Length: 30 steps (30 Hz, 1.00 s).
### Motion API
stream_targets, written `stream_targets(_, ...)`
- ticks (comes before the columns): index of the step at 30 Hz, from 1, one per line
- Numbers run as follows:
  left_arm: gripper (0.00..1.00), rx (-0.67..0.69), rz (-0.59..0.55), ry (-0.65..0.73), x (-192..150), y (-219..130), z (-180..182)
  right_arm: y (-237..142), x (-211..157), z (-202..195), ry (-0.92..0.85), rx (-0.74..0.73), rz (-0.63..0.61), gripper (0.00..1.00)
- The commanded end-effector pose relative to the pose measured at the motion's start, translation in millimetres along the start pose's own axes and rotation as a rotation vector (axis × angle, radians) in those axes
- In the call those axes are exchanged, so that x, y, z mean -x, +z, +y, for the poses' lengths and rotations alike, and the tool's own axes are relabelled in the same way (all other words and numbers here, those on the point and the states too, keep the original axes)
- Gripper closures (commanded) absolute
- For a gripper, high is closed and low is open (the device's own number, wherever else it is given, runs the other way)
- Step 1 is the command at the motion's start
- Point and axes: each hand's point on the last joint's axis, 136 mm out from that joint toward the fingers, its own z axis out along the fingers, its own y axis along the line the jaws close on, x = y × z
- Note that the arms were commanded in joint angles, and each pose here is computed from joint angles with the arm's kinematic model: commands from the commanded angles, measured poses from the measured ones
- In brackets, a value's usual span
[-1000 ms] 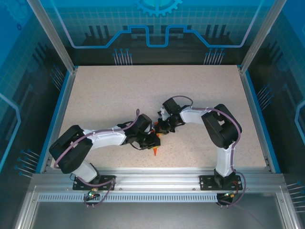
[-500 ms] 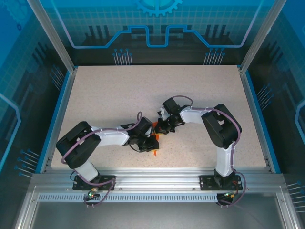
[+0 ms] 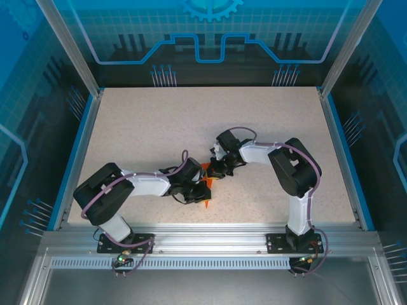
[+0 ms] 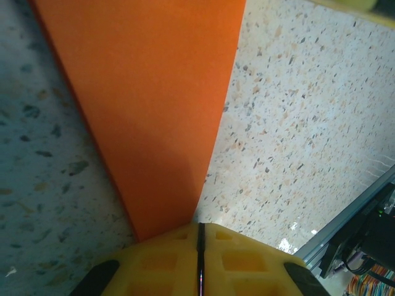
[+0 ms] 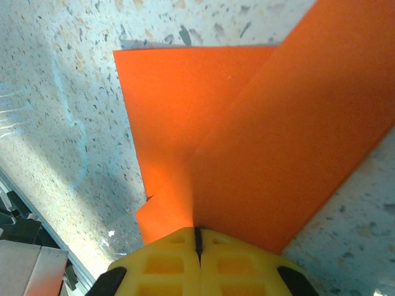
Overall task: Fold a paper plane with a square sheet of paper (fold left side to right side)
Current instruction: Fold the wing for the fifth time at the center of the table.
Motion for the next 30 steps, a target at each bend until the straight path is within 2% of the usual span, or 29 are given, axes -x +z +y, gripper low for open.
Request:
stream_targets(1, 0.91, 0.083, 0.101, -0.045, -30, 0, 28, 20, -25, -70, 0.115, -0.231, 0.085, 1.0)
stream_targets(15, 0.91, 0.113, 0.144, -0.033, -49, -7, 38, 24, -17, -74, 0.123, -0.262, 0.091, 1.0)
stream_targets(20, 0.91, 0.114, 0.194, -0.04, -58, -2, 39, 20, -17, -73, 0.133, -0.247, 0.085, 1.0)
stream_targets(30, 0.91, 0.122, 0.173, -0.043, -63, -8, 47, 24, -5, -73, 0.109, -0.262, 0.072, 1.0)
